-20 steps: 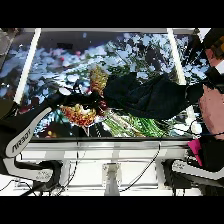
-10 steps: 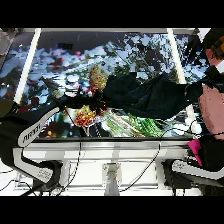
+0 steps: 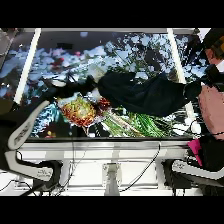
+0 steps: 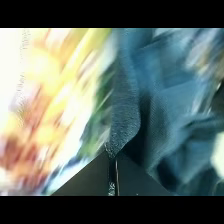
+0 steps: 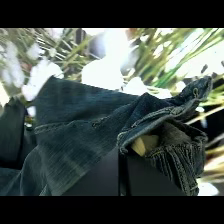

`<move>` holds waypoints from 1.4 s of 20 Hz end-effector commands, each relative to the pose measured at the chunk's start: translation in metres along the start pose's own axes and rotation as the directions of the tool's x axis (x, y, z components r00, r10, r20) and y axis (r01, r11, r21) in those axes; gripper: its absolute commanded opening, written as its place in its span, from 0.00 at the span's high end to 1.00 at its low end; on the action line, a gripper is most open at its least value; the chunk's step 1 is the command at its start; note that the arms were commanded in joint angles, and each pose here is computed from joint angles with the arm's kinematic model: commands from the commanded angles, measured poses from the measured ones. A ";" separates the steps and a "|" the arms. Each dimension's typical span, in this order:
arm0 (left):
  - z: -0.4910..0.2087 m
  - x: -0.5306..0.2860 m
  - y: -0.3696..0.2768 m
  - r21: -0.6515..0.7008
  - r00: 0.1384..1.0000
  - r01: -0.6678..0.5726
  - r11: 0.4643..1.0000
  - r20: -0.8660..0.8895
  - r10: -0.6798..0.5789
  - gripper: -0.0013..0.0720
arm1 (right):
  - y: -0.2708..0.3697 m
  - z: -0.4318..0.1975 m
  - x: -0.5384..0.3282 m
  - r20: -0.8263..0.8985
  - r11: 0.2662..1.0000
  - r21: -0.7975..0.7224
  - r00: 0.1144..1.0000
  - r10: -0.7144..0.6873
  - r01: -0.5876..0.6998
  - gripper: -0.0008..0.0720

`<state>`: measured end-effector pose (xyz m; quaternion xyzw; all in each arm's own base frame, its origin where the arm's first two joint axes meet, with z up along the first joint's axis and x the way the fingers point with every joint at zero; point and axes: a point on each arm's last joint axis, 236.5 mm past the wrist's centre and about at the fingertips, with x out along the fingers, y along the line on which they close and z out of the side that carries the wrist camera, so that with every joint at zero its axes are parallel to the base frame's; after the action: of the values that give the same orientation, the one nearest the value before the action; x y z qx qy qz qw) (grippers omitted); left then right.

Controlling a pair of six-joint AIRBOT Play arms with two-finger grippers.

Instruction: Fold the clothes and pants, and hang the long-sleeved shirts on hangers.

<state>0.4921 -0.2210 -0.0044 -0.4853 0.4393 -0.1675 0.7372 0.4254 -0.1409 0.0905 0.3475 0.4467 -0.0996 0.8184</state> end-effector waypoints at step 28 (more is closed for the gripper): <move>0.014 -0.377 0.023 0.644 0.539 -0.684 0.342 0.130 0.832 0.97 | 0.042 -0.069 -0.054 -0.159 0.989 -0.147 0.987 0.004 -0.027 0.97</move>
<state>0.3488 0.0540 0.1795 0.0665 0.5205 0.0214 0.8510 0.3946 -0.0755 0.1334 0.3188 0.4737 -0.0301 0.8204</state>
